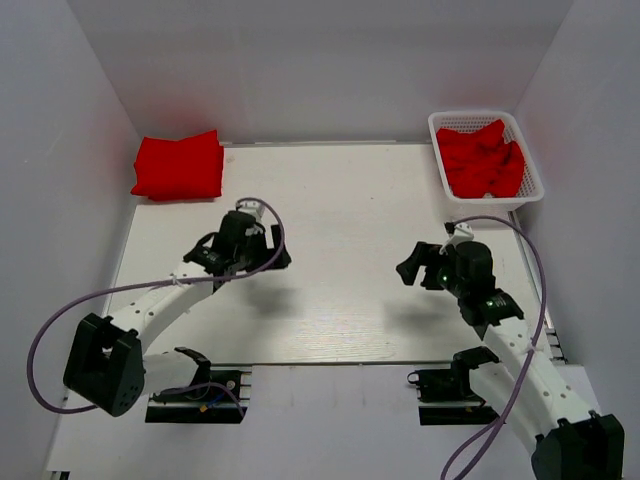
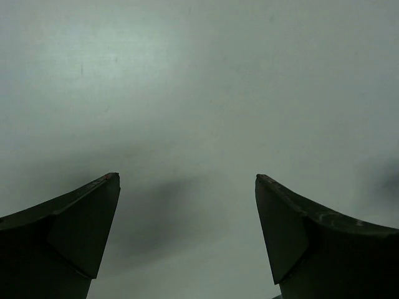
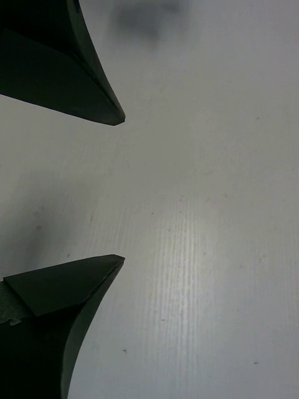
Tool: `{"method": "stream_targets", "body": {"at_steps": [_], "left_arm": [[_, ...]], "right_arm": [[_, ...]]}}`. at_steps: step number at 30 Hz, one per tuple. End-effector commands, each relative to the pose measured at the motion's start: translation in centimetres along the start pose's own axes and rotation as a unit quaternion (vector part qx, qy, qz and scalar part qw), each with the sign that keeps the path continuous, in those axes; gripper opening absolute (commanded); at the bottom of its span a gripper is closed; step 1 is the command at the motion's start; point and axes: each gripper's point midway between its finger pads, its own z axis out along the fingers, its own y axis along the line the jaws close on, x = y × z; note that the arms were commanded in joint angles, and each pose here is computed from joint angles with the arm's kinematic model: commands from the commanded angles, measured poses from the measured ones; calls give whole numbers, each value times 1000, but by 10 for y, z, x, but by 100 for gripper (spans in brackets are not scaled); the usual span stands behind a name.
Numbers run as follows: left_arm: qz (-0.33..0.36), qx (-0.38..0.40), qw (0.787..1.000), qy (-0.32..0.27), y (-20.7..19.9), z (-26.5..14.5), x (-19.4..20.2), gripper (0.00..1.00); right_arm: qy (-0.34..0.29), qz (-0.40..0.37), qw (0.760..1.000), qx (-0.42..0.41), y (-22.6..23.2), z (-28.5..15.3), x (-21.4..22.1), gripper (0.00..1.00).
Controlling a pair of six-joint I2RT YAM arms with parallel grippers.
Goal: Fold and stack the t-shirts
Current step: Put the neatly folded tshirt into the corner of the board with the left arm
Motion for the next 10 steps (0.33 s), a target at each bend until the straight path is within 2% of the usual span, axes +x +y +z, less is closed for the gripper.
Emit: {"method": "stream_targets", "body": {"at_steps": [1, 5, 10], "left_arm": [[7, -38, 999, -34, 9, -17, 9, 100], [21, -87, 995, -36, 26, -33, 17, 100], [40, -79, 995, -50, 22, -45, 14, 100]], "right_arm": [[-8, 21, 1000, 8, -7, -6, 14, 90], [-14, 30, 999, 0, -10, -7, 30, 90], [-12, 24, 1000, -12, -5, -10, 30, 90]]}}
